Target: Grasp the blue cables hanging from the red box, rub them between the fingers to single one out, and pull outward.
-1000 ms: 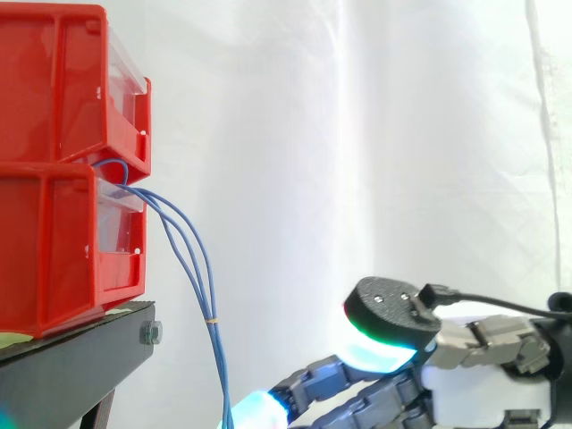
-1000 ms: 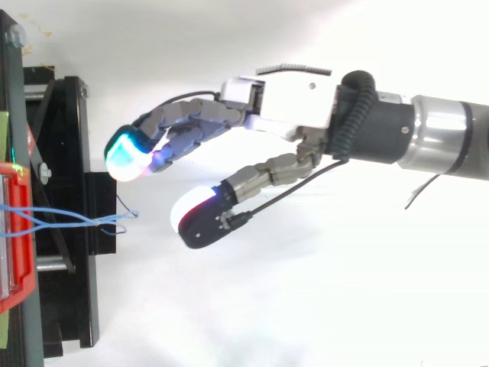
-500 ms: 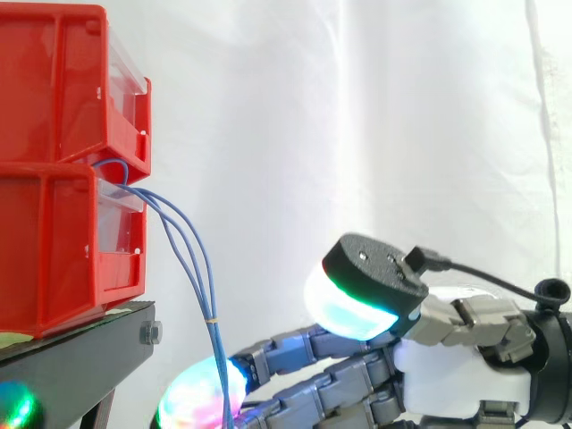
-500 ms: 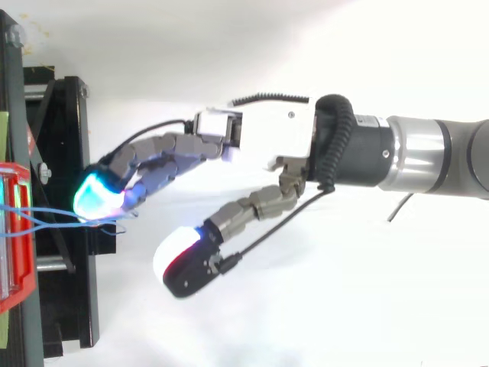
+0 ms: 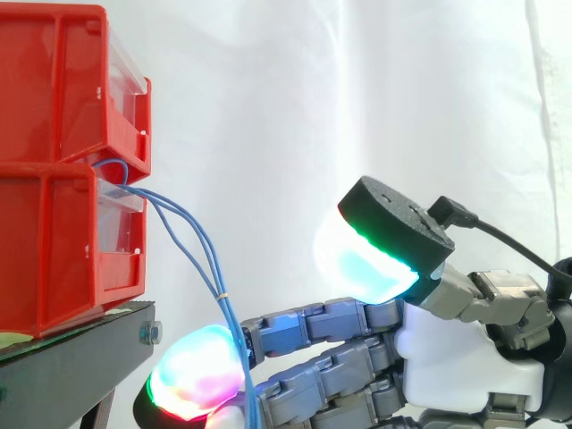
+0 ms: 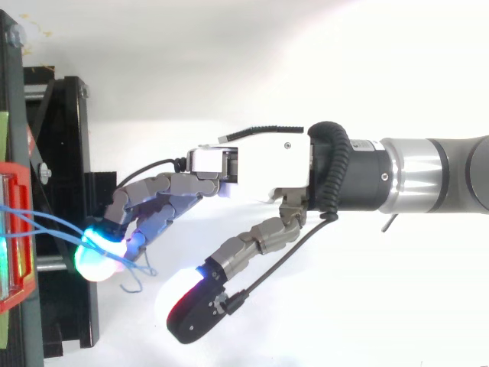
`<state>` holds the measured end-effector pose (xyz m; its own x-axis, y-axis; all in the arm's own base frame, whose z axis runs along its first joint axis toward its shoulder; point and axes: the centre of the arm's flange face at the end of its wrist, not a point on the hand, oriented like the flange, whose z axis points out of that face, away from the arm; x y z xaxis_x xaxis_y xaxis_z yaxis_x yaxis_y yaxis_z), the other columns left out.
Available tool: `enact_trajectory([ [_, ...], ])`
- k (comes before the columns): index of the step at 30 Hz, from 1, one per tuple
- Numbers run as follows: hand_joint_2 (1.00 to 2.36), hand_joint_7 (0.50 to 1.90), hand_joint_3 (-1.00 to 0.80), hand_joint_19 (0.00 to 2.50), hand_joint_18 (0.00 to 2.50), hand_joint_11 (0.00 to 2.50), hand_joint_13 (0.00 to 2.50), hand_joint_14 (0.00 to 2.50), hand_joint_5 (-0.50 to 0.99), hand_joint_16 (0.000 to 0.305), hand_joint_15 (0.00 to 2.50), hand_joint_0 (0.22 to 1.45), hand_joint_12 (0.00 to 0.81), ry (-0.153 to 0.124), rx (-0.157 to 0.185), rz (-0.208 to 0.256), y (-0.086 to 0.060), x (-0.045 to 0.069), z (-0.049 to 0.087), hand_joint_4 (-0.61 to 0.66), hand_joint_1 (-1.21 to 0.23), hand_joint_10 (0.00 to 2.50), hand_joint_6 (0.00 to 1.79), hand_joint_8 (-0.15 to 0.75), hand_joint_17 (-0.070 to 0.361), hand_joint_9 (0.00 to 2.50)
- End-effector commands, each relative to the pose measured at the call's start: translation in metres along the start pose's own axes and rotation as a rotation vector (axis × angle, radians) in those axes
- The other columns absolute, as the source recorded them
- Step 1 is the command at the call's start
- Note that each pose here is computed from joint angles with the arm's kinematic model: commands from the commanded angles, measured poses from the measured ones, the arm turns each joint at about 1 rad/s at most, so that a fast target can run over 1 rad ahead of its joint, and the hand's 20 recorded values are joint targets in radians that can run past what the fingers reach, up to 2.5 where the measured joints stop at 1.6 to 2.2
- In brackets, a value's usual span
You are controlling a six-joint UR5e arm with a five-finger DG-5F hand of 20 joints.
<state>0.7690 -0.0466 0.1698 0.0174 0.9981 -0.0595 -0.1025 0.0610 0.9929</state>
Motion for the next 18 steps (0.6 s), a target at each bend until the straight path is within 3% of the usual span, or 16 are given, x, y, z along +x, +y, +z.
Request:
enact_trajectory([
  [1,1.00,1.07,-0.47,0.48,0.45,0.16,0.40,0.01,-0.08,0.048,0.24,0.54,0.364,0.008,0.004,0.019,0.000,-0.001,0.000,0.26,-0.68,0.01,0.50,0.273,0.108,0.61],
  [3,1.01,1.24,-0.43,0.50,0.45,0.19,0.41,0.01,-0.07,0.047,0.25,0.56,0.359,0.012,0.001,0.022,0.001,-0.004,0.000,0.21,-0.69,0.01,0.50,0.274,0.106,0.62],
  [6,1.01,1.34,-0.37,0.51,0.48,0.24,0.43,0.01,-0.08,0.047,0.27,0.58,0.357,0.015,-0.007,0.023,0.004,-0.004,0.003,0.17,-0.72,0.01,0.52,0.279,0.105,0.64],
  [12,1.01,1.24,-0.31,0.50,0.50,0.27,0.45,0.01,-0.10,0.047,0.28,0.59,0.361,0.013,-0.016,0.024,0.014,-0.005,0.010,0.16,-0.73,0.01,0.62,0.286,0.105,0.64],
  [14,1.01,1.12,-0.28,0.50,0.50,0.30,0.45,0.01,-0.13,0.047,0.29,0.59,0.361,0.013,-0.010,0.023,0.016,-0.005,0.011,0.15,-0.75,0.01,0.69,0.287,0.106,0.64],
  [18,1.02,1.00,-0.26,0.51,0.51,0.32,0.45,0.01,-0.15,0.047,0.29,0.60,0.364,0.015,0.042,0.021,0.023,-0.007,0.013,0.17,-0.76,0.01,0.76,0.290,0.106,0.64],
])
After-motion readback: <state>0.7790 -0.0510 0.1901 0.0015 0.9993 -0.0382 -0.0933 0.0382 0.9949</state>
